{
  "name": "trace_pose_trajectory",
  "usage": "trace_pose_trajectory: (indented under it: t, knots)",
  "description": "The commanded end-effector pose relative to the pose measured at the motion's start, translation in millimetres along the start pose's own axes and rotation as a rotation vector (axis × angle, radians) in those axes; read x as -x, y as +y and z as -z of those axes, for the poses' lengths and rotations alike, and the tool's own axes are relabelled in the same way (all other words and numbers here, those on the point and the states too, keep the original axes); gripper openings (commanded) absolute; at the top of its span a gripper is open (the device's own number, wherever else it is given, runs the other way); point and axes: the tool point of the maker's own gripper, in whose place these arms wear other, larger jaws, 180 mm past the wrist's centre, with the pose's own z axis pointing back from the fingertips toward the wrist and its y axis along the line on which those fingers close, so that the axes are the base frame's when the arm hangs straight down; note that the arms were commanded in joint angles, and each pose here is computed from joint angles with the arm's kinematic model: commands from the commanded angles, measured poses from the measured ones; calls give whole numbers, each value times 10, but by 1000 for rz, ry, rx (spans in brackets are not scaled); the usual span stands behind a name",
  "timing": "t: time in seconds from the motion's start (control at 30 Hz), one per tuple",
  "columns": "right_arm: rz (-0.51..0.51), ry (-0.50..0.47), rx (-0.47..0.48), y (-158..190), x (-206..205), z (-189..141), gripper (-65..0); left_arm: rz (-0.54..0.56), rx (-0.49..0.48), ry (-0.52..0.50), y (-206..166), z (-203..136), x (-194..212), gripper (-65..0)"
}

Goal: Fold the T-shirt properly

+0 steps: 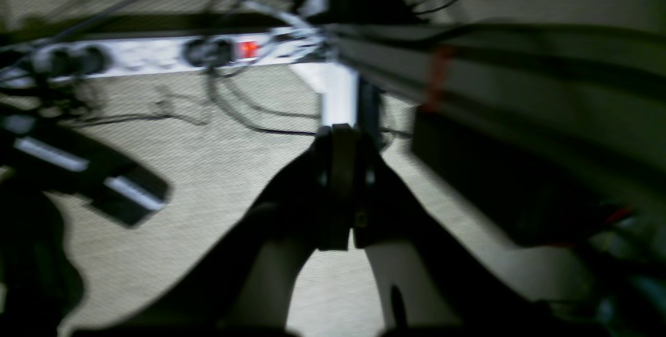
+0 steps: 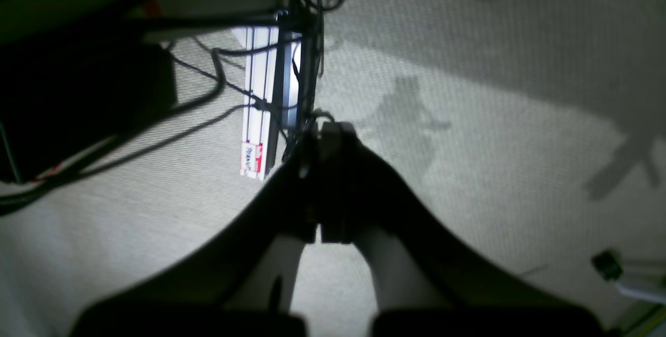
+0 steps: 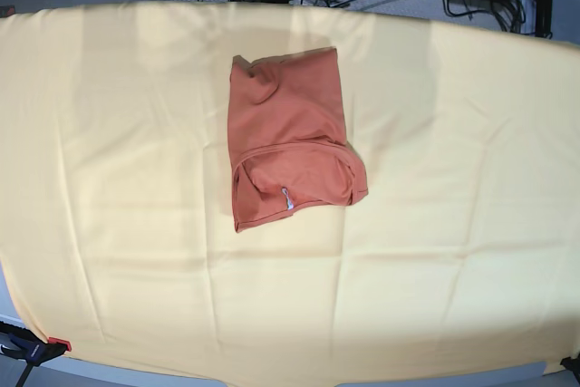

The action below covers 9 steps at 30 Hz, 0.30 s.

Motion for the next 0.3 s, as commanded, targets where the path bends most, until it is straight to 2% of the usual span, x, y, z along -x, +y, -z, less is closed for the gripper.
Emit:
trace_pose_trajectory:
  t: [0.0,0.27]
  knots:
    - [-16,-13,2,10,-10,-5,-650,-2,-30,7,21,-13,70,-650]
    - [-127,-8,-74,332,21,33,-650,-40,50,6,-402,53,105,-650]
